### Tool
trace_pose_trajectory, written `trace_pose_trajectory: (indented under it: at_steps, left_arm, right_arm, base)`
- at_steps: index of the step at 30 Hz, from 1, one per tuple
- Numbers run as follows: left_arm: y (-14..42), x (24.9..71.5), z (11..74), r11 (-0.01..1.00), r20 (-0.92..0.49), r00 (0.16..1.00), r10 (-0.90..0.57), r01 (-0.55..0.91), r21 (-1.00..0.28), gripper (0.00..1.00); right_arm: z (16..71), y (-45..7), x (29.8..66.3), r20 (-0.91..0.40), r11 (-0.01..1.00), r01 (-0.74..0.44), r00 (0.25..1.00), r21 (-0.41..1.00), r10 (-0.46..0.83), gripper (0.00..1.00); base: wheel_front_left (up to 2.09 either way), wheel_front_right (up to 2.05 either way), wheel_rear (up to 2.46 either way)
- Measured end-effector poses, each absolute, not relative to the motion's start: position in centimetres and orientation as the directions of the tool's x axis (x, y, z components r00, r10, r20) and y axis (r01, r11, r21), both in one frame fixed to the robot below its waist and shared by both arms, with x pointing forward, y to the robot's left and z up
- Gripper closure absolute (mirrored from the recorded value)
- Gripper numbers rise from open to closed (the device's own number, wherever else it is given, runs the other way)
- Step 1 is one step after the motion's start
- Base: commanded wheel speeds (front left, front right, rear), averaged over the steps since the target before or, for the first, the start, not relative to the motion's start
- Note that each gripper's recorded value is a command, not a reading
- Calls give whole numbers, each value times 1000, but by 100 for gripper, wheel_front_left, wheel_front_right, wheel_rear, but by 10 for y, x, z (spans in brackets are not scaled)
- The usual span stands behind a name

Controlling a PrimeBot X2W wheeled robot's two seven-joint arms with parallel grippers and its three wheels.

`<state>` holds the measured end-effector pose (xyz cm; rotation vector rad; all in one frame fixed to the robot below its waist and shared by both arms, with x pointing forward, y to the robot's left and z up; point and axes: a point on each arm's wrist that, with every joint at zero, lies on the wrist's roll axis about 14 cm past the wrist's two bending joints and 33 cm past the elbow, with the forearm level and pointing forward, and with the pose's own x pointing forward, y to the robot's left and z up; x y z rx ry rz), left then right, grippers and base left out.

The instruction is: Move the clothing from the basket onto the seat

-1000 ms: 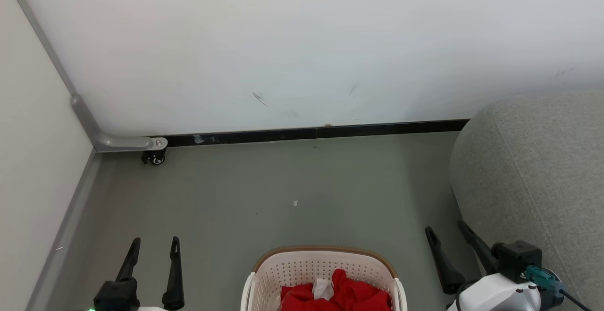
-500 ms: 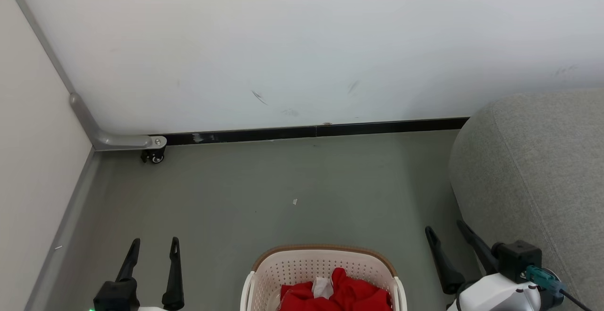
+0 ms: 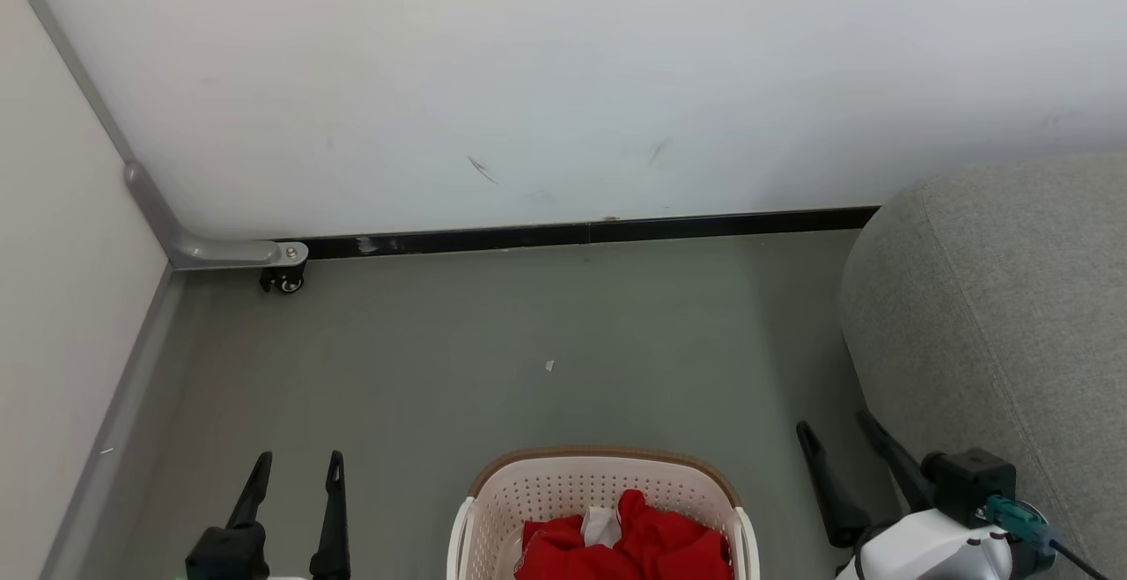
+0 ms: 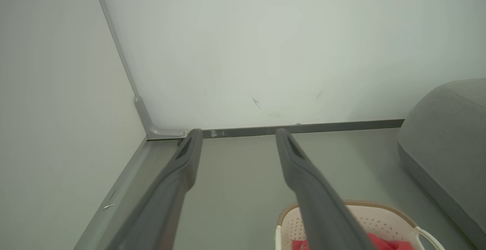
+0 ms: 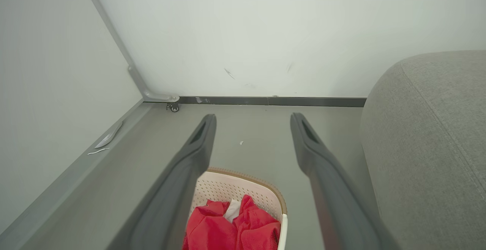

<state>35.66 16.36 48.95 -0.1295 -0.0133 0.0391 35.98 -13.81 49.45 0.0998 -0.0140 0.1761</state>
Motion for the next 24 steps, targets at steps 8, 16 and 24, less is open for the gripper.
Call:
trace_pose_trajectory:
  at_steps: [8,16,24]
  left_arm:
    - [149,365,480,993,-18,1000,-17,15,-113,0]
    - [123,365,457,988,-87,990,-115,105,-110,0]
    - [98,381,449,975,-115,972,-206,195,-103,0]
  right_arm:
    - [495,-151,363,25,986,-140,990,87,138,0]
    - [497,-167,367,37,994,-97,995,53,95,0]
    - [498,-182,373,43,998,-53,998,39,51,0]
  base:
    - [0,0,0]
    - [0,0,0]
    - [0,0,0]
